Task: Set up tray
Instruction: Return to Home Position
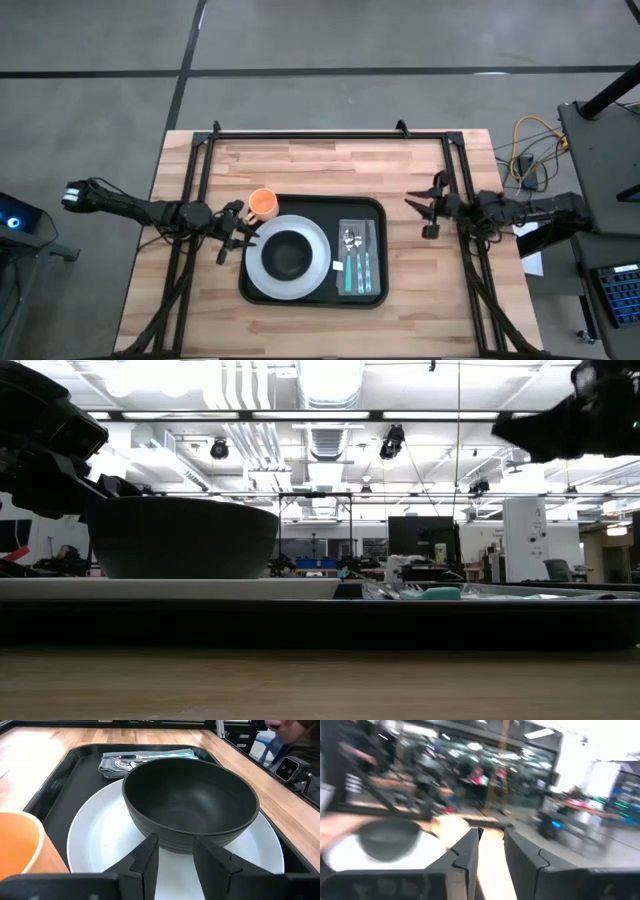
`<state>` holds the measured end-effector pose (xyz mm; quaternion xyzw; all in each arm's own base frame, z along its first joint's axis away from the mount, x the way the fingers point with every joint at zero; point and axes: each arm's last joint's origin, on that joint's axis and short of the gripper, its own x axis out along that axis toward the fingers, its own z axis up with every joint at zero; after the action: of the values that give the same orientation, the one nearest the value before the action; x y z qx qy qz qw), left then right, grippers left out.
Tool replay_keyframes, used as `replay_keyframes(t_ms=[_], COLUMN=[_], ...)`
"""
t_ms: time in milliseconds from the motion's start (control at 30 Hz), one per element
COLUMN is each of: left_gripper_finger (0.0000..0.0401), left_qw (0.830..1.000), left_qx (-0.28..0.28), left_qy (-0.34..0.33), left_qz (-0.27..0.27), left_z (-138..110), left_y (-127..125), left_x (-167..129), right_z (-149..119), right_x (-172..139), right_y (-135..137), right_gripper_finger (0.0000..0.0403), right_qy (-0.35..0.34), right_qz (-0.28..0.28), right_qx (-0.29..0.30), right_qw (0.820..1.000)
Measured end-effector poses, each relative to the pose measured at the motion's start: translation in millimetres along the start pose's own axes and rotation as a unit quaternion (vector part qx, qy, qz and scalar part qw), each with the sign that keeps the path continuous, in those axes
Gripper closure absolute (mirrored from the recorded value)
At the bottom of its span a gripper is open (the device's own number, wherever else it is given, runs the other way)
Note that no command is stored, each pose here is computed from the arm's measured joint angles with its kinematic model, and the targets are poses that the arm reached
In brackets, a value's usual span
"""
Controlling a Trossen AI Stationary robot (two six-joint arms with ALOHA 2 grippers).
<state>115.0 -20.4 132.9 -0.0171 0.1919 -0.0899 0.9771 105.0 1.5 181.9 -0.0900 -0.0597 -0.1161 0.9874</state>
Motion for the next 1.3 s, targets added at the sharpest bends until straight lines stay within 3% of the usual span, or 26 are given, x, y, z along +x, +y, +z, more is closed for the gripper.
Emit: replay_keyframes(t_ms=[100, 233, 600, 933, 1300], left_gripper_finger=[0.03, 0.03, 0.03, 0.03, 0.03], left_qw=[1.0, 1.0, 1.0, 1.0, 1.0], left_qx=[0.0, 0.0, 0.0, 0.0, 0.0], left_qy=[0.0, 0.0, 0.0, 0.0, 0.0], left_qz=[0.0, 0.0, 0.0, 0.0, 0.0], left_z=[0, 0, 0, 0, 0], left_y=[0, 0, 0, 0, 0], left_x=[0, 0, 0, 0, 0], right_z=[-7, -17, -18, -18, -17], right_x=[-2, -5, -5, -5, -5], right_y=[-2, -2, -2, -2, -2], right_gripper_finger=[0.0316, 0.032, 0.0334, 0.032, 0.0324], right_qy=[0.04, 0.093, 0.101, 0.096, 0.095], right_qz=[-0.04, -0.045, -0.056, -0.064, -0.063], right_qx=[-0.018, -0.059, -0.076, 0.005, 0.006], right_qw=[0.998, 0.993, 0.99, 0.993, 0.993])
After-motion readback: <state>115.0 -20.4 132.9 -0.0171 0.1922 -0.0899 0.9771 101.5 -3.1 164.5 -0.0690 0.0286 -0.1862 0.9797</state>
